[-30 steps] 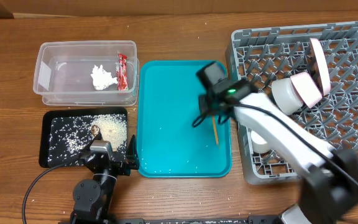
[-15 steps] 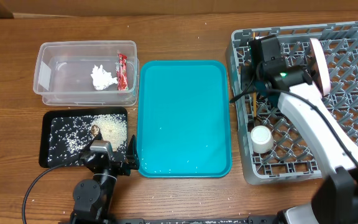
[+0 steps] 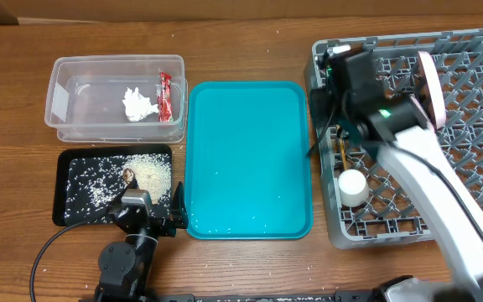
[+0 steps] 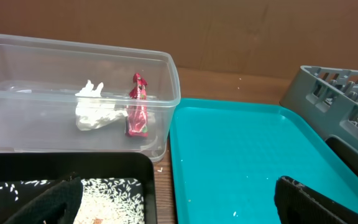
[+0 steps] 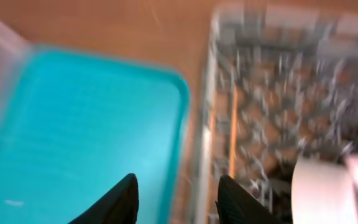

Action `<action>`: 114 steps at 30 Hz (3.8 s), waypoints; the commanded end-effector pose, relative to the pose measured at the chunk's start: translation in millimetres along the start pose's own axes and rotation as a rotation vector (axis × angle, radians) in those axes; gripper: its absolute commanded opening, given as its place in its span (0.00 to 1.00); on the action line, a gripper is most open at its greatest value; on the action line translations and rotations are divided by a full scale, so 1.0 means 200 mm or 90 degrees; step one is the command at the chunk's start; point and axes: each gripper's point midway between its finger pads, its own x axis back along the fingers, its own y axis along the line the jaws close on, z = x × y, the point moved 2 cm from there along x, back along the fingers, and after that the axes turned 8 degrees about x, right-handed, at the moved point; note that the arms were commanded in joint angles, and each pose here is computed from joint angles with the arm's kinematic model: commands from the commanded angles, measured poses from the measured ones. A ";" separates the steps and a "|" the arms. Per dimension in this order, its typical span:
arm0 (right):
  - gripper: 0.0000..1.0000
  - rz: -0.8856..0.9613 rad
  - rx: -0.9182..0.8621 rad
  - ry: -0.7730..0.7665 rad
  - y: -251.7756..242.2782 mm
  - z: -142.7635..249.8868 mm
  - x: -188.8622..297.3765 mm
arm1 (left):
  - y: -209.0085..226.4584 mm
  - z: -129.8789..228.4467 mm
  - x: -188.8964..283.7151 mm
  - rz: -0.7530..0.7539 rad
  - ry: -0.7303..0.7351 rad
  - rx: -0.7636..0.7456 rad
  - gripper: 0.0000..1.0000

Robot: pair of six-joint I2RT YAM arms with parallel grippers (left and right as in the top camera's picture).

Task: Sort waste into correct bins and load items into the dishwasher

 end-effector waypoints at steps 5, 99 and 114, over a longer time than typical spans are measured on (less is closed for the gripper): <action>0.59 -0.155 0.039 -0.236 0.22 -0.17 0.77 | 0.00 0.00 0.00 0.003 -0.005 0.007 1.00; 1.00 -0.044 -0.101 -0.582 -0.12 0.74 0.69 | 0.00 0.00 0.00 0.003 -0.005 0.007 1.00; 1.00 -0.048 -0.094 -0.699 -0.11 0.73 0.48 | 0.00 0.00 0.00 0.003 -0.005 0.007 1.00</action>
